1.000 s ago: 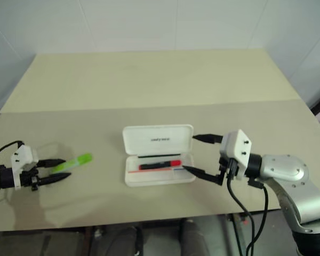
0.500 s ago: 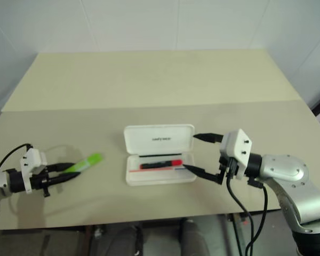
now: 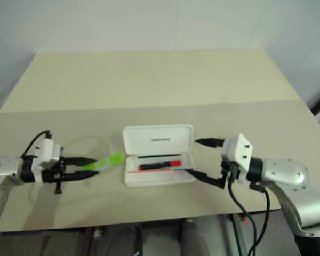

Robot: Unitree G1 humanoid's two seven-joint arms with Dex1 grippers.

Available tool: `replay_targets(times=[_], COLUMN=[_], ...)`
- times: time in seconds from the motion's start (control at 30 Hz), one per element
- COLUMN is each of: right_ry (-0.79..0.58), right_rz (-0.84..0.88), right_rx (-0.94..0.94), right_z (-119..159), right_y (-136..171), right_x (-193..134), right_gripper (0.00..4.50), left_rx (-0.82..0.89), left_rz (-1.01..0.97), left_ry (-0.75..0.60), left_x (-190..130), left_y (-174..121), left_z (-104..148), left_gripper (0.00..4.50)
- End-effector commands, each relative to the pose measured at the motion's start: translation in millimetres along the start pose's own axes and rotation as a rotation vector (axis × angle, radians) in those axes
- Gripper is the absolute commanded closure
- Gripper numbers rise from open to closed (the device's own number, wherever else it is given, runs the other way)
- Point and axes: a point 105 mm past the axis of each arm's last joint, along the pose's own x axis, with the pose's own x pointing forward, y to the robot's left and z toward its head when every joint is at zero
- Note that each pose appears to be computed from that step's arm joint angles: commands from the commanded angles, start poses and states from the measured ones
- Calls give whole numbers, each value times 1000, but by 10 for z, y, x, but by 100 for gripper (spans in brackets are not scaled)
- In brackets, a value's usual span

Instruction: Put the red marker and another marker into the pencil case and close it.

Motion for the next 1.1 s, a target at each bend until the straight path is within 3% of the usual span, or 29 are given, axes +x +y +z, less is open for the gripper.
replay_targets(times=[0.03, 0.67, 1.1], right_ry=[8, 57, 43], right_rz=[-44, -132, -146], right_rx=[-40, -6, -9], right_z=[56, 58, 85], right_y=[-18, 268, 277], right_x=[-109, -282, -259], right_gripper=[0, 0, 0], left_rx=[47, 104, 75], left_rz=[-72, -185, -190], left_ry=[-14, -21, 59], left_x=[142, 987, 1119], left_y=[-55, -67, -126], left_z=[137, 300, 268], left_gripper=[339, 339, 339])
